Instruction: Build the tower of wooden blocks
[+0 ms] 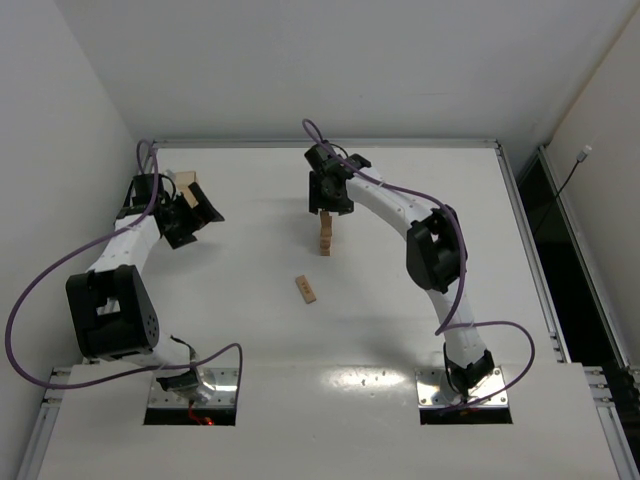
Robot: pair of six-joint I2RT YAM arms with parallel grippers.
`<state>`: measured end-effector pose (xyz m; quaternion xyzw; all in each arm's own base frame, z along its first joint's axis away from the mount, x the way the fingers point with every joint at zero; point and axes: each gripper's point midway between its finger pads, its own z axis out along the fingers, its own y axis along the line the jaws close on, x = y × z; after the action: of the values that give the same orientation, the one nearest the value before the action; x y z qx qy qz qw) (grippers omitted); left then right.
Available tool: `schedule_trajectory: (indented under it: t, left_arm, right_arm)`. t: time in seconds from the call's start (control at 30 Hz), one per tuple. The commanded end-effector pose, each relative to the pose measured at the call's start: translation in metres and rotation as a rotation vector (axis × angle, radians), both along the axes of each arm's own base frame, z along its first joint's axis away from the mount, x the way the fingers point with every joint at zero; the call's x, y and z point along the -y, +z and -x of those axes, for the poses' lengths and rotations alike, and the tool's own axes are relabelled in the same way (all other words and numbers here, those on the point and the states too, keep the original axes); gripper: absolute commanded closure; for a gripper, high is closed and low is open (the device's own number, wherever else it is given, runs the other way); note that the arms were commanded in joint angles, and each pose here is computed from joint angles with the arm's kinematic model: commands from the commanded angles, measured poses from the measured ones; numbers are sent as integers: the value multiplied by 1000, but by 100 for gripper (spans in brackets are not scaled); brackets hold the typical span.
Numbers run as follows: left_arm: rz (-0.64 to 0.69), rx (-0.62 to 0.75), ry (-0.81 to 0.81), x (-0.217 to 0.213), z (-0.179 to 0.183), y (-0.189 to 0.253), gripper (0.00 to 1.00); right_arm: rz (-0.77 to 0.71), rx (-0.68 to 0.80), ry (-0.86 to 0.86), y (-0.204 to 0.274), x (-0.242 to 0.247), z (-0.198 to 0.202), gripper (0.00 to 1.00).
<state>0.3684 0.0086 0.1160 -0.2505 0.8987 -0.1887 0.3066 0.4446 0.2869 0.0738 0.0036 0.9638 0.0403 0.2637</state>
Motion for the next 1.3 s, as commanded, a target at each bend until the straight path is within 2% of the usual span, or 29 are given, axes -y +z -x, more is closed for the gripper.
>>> schedule_trajectory:
  t: [0.0,0.33,0.4,0.43,0.67,0.7,0.77,0.83,0.87,1.03,1.17,1.2,1.27]
  left_arm:
    - [10,36,14,-4,-7,7,0]
    - [10,36,14,-4,-7,7,0]
    - [10,36,14,-4,-7,7,0]
    - [10,36,14,-4,-7,7,0]
    - [10,36,14,-4,-7,7,0]
    - [10,36,14,-4,-7,7,0]
    - [10,36,14,-4,-6,5,0]
    - [10,36,14,-4,-6,5,0]
    - [10,36,14,-4,-6,5,0]
    - [10,36,14,-4,-6,5,0]
    - [6,55,14,-4,-6,12,0]
    - [6,55,14,-4,-6,12,0]
    - [-2,63,7,-3,-1,13,0]
  right_arm:
    - [-19,7,-16,2,-1,-4,44]
    - [-9,-8,-16,-6,0,-2,49]
    - [-9,-8,-16,-6,0,-2,52]
    - [-9,-8,-16,-6,0,-2,59]
    - [-9,-8,-16,-6,0,-2,65]
    - [-9,-8,-16,-6,0,-2,62]
    - [-9,-8,-16,-6,0,-2,50]
    - [-9,-8,-16,-6,0,-2,46]
    - [-16,-13,-12,-6,-1,-1,40]
    - [-25,6,20,0,-4,-4,33]
    - [-31,95,57,36,-5,-6,32]
    - [-13,92,72,33,-7,-1,32]
    - [-20,183,140,65,-11,7,32]
